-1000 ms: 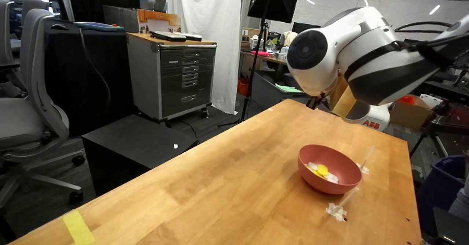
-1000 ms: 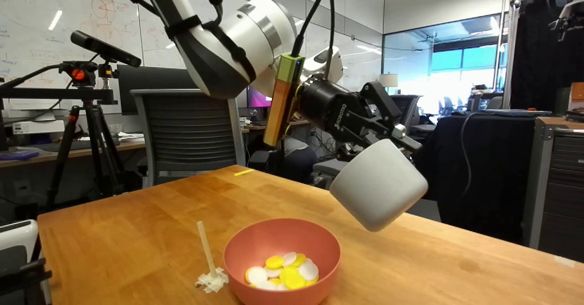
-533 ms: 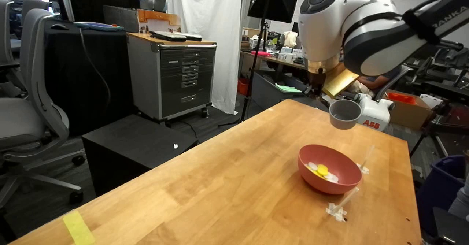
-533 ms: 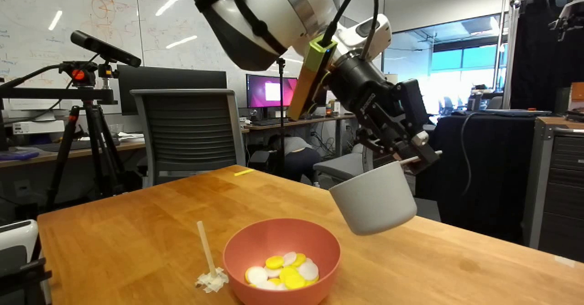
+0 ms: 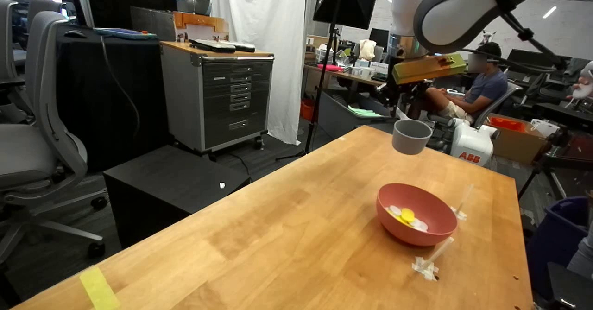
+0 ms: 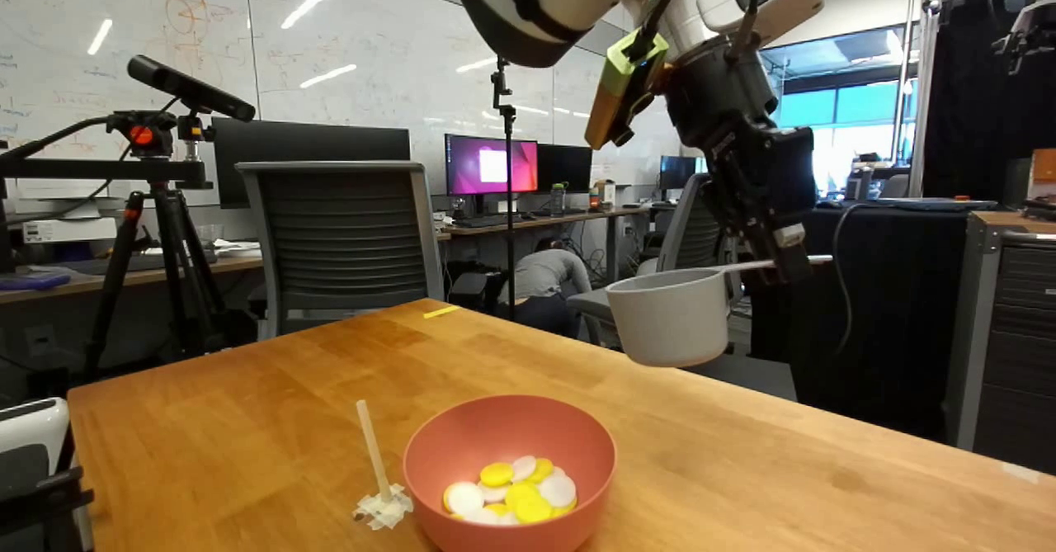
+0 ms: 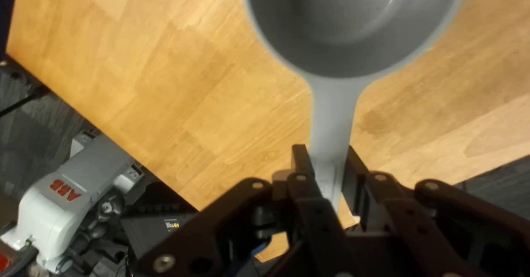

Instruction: Pour the contents of the pot into the bowl

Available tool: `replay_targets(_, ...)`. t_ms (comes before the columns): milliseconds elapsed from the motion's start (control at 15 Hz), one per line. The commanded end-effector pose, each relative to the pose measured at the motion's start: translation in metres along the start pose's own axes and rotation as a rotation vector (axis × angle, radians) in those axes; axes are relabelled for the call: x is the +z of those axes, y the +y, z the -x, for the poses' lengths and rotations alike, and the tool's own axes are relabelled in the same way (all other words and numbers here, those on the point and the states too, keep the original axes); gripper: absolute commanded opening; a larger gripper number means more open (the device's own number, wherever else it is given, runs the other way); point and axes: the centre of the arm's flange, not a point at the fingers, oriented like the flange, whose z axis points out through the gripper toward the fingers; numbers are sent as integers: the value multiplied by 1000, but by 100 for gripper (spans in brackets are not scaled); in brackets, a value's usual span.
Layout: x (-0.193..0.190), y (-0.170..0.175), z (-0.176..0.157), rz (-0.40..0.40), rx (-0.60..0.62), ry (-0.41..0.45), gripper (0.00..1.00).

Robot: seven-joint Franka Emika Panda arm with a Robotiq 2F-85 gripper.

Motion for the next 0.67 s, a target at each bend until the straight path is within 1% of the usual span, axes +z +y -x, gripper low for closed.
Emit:
replay_targets(0, 9, -14, -41, -137, 154, -22, 6)
replay_targets(267, 30, -28, -62, -290, 331, -61, 6)
replay_targets(333, 36, -31, -64, -318, 361, -69, 6)
replay_targets(467, 50, -39, -64, -345, 392, -88, 6)
replay_targets(600, 61, -45, -58, -356, 406, -111, 6)
